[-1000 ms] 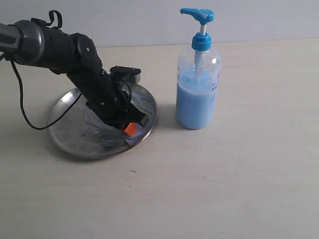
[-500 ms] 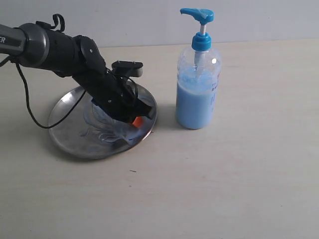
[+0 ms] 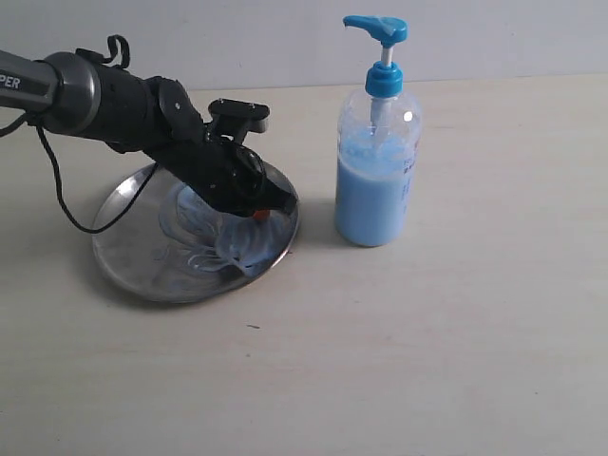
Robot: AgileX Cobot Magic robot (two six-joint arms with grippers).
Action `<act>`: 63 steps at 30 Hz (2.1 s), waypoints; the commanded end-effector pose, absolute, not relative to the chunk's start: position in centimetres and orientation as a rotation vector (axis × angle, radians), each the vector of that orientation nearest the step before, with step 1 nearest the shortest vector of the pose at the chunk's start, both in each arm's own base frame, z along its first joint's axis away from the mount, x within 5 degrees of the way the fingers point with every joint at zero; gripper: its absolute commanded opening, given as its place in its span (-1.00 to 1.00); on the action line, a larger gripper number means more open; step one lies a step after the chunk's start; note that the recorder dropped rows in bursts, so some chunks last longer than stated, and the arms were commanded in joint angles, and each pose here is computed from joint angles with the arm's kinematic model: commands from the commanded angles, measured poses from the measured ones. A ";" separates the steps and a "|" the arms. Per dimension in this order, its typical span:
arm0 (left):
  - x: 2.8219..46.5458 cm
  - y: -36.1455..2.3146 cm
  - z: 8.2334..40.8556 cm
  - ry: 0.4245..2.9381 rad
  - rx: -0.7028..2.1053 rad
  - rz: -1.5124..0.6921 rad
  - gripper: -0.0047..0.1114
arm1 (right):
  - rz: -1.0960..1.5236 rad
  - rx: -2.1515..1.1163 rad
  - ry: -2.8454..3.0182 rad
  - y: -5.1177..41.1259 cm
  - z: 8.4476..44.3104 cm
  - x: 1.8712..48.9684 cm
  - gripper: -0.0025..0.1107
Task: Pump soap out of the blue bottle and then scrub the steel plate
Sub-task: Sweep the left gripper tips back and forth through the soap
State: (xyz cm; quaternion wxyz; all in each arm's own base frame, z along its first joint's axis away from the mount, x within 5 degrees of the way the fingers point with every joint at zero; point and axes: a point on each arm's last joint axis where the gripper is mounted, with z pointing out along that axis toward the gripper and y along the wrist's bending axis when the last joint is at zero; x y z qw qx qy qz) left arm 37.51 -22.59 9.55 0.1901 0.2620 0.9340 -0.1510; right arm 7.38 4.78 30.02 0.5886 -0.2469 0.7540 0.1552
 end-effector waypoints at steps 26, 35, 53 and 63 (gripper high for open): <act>34.9 -20.4 9.1 2.893 0.994 -0.242 -0.92 | 0.362 -0.570 1.748 4.8 30.0 7.4 -0.96; 36.5 -21.1 9.4 2.757 0.808 -0.265 -0.92 | 0.371 -0.565 1.750 4.8 30.0 7.4 -0.96; 36.0 -22.5 8.3 2.725 0.850 -0.490 -0.92 | 0.372 -0.562 1.745 4.8 30.0 7.4 -0.96; 34.4 -22.4 8.2 2.827 1.018 -0.581 -0.92 | 0.372 -0.562 1.745 4.8 30.0 7.4 -0.96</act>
